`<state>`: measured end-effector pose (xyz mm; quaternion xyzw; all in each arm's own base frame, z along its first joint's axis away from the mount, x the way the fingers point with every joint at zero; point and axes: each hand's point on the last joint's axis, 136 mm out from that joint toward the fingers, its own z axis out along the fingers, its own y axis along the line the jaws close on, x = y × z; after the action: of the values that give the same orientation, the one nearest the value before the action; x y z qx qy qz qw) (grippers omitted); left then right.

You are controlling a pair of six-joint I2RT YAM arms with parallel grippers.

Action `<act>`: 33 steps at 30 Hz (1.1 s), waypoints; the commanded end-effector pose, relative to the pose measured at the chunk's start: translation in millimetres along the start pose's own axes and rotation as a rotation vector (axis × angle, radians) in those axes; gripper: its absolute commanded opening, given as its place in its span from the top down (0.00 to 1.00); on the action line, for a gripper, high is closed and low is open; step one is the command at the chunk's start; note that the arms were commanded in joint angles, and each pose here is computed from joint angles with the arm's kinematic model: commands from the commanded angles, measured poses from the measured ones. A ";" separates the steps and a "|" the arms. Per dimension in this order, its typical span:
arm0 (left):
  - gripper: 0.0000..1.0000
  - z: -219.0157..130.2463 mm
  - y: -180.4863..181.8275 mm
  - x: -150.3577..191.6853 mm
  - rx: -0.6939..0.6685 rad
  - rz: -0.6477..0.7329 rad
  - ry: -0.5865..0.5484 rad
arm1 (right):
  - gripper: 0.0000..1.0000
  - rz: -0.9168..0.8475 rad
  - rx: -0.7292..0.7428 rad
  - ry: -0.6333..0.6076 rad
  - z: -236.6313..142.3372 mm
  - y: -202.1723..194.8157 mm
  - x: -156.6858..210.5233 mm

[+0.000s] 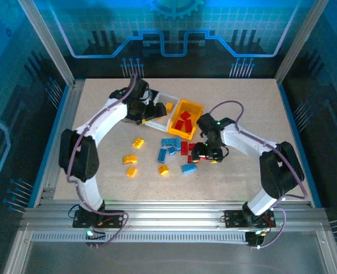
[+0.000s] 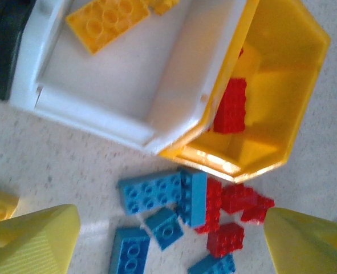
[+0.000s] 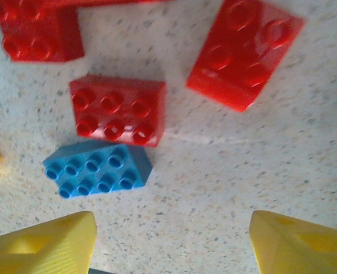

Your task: Sort the legos into containers by color

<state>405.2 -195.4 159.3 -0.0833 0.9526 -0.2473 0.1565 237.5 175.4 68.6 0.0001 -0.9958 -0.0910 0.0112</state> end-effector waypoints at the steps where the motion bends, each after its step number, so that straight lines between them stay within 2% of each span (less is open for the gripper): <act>1: 0.12 -17.6 2.2 23.8 0.032 0.008 0.003 | 0.24 -0.058 0.079 0.023 8.9 2.7 11.0; 6: 0.01 -31.7 23.5 63.4 0.021 -0.013 0.016 | 0.18 -0.150 0.116 0.040 25.2 19.2 11.8; 15: 0.01 -51.7 55.0 111.0 -0.001 -0.054 0.017 | 0.17 -0.275 0.198 0.060 44.2 34.9 0.2; 26: 0.01 -71.4 76.9 125.8 -0.004 -0.103 -0.018 | 0.20 -0.285 0.194 0.079 55.5 50.1 6.2; 33: 0.01 -75.4 77.6 124.5 0.002 -0.102 -0.028 | 0.20 -0.180 0.201 -0.001 29.9 48.7 16.1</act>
<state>266.1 -125.7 152.7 -0.1291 0.9445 -0.2497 0.1700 229.1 237.1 37.6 0.1228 -0.9922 -0.0104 0.0188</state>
